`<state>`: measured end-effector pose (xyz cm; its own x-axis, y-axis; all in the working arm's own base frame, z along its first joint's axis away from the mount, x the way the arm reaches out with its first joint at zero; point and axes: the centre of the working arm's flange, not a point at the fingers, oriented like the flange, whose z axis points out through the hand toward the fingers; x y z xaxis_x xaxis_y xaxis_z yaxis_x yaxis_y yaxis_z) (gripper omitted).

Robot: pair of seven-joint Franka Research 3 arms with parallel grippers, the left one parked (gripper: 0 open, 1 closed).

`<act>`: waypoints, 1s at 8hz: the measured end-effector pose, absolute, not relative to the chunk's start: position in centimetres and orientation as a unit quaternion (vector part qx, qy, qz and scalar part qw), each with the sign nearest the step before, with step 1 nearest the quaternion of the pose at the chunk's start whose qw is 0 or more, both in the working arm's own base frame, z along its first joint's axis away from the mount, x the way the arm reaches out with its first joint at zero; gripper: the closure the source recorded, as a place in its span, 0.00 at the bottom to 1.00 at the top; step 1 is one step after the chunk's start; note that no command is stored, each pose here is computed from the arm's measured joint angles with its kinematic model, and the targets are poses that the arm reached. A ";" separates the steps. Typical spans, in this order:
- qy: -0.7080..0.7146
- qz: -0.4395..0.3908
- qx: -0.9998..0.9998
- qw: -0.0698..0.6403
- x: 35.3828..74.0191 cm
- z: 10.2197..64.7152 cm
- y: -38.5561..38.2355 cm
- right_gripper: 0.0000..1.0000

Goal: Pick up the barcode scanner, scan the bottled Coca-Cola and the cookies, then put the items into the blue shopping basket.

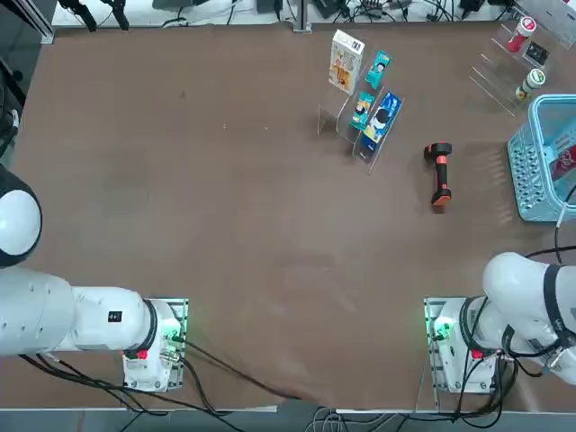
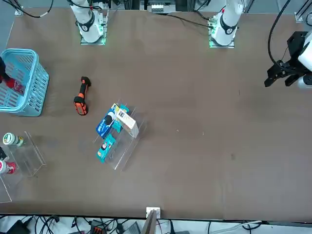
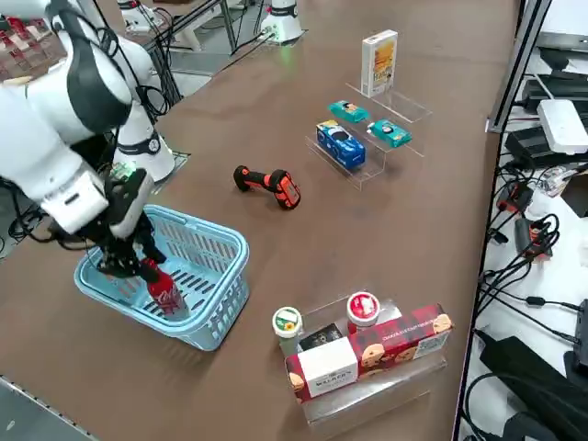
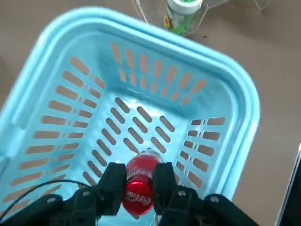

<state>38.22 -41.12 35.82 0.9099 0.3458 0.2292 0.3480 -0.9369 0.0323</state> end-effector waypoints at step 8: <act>-0.191 -0.129 -0.973 0.010 40.6 37.3 -41.2 0.00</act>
